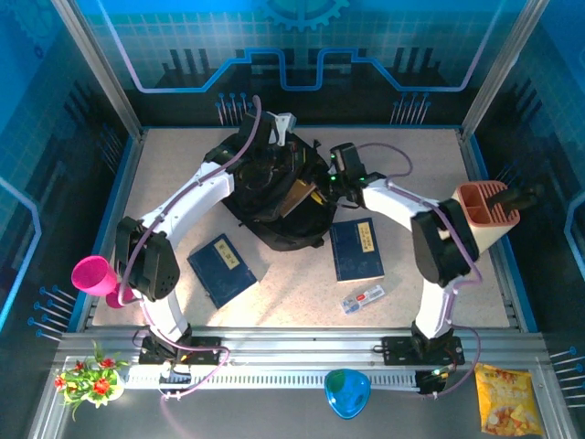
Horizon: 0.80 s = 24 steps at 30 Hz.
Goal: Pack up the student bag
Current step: Close the student bag at the top-center of the table, then move the student bag to the top-center of the table.
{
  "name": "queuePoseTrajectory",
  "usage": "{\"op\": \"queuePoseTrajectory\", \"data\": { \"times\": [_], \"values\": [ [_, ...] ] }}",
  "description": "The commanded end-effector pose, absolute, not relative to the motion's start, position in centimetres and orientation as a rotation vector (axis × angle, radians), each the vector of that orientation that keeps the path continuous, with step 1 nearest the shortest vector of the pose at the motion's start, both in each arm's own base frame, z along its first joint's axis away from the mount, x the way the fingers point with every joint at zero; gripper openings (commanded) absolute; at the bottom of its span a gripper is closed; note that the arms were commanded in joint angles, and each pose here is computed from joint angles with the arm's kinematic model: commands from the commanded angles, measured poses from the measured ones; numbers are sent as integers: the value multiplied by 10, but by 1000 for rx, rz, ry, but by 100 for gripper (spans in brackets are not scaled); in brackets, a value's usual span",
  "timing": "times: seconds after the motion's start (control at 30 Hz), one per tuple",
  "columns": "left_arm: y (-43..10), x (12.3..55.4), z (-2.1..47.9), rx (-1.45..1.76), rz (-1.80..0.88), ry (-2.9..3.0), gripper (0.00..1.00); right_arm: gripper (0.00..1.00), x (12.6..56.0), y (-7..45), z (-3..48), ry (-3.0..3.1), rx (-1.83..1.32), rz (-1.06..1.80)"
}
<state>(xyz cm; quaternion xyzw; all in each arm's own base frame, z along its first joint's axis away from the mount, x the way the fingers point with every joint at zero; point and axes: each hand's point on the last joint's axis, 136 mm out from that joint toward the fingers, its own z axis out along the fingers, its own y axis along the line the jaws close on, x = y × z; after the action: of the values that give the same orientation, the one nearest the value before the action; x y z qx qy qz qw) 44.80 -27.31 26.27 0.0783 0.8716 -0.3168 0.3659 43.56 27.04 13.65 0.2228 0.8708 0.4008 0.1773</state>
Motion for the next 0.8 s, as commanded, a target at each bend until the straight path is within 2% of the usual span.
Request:
{"op": "queuePoseTrajectory", "data": {
  "times": [0.0, 0.07, 0.27, 0.37, 0.5, 0.77],
  "values": [
    [-271, 457, 256, 167, -831, 2230, 0, 71, 414, 251, 156, 2450, 549, 1110],
    [-271, 455, 250, 161, -842, 2242, 2, 72, 404, 234, 157, 2437, 535, 1056],
    [-272, 440, 226, 153, -902, 2304, 56, 77, 368, 151, 133, 2444, 620, 763],
    [-261, 436, 201, 93, -876, 2357, 71, 81, 357, 112, 125, 2434, 688, 662],
    [-240, 436, 158, -29, -811, 2440, 79, 81, 348, 89, 122, 2453, 663, 579],
    [-193, 453, 84, -364, -750, 2577, 80, 79, 347, 105, 104, 2538, 614, 668]
  ]
}}
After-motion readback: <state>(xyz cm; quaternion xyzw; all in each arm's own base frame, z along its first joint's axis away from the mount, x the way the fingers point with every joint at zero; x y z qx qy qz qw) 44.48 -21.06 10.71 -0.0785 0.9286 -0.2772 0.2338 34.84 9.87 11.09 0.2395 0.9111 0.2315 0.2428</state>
